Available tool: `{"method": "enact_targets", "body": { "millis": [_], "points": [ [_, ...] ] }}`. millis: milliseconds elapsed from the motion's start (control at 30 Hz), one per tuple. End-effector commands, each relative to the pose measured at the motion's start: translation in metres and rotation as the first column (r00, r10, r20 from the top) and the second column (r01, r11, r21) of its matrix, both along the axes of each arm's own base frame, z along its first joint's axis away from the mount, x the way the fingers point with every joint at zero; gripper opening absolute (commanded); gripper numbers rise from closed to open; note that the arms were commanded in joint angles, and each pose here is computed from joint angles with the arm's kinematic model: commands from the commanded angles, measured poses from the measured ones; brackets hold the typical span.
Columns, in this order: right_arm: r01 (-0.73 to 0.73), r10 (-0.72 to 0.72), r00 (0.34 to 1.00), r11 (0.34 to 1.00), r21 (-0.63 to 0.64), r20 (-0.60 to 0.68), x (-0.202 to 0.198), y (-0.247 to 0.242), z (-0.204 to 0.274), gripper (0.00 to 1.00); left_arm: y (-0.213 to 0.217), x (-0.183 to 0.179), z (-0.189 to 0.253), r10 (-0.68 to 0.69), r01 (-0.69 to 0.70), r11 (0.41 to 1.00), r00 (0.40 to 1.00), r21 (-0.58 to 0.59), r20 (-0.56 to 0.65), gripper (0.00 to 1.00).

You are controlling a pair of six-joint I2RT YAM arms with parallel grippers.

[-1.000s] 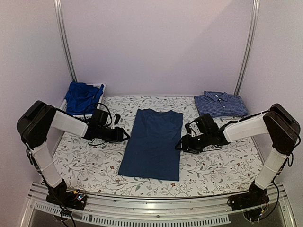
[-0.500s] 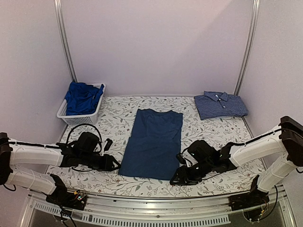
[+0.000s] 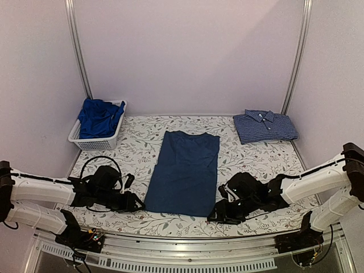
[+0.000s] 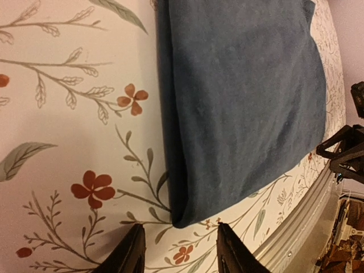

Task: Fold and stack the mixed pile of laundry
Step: Pick up the 2/3-rectangle-folded T-shirt from the center of the board.

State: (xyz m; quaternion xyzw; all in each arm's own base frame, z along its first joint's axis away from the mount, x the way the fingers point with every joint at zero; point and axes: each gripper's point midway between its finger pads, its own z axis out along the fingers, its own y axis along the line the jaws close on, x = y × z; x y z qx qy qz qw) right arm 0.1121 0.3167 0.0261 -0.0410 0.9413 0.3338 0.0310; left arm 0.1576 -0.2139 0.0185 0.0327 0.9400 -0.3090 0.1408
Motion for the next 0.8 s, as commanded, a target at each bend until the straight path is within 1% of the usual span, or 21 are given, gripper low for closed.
{"method": "enact_targets", "body": {
  "millis": [0,133,267,633,767],
  "points": [
    [0.065,-0.066,0.998,0.986,-0.154,-0.001,0.005,-0.03,-0.031,0.53,0.004,-0.016,-0.024,-0.034,0.039,0.997,0.997,0.061,-0.076,0.42],
    [0.046,-0.047,0.999,0.987,-0.155,0.0,0.011,-0.019,-0.039,0.5,-0.002,-0.017,-0.026,-0.043,0.047,0.998,0.995,0.035,-0.086,0.39],
    [0.043,-0.046,0.999,0.983,-0.179,-0.012,0.011,-0.021,-0.048,0.47,-0.002,-0.022,-0.028,-0.053,0.056,0.998,0.994,0.031,-0.1,0.35],
    [0.078,-0.082,0.997,0.966,-0.249,-0.005,0.007,-0.052,-0.044,0.45,0.004,-0.032,-0.031,-0.04,0.045,0.998,0.991,0.037,-0.129,0.34],
    [0.104,-0.099,0.995,0.96,-0.26,0.03,0.015,-0.055,-0.041,0.46,0.004,-0.031,-0.031,-0.038,0.043,0.998,0.991,0.037,-0.125,0.34]
  ]
}}
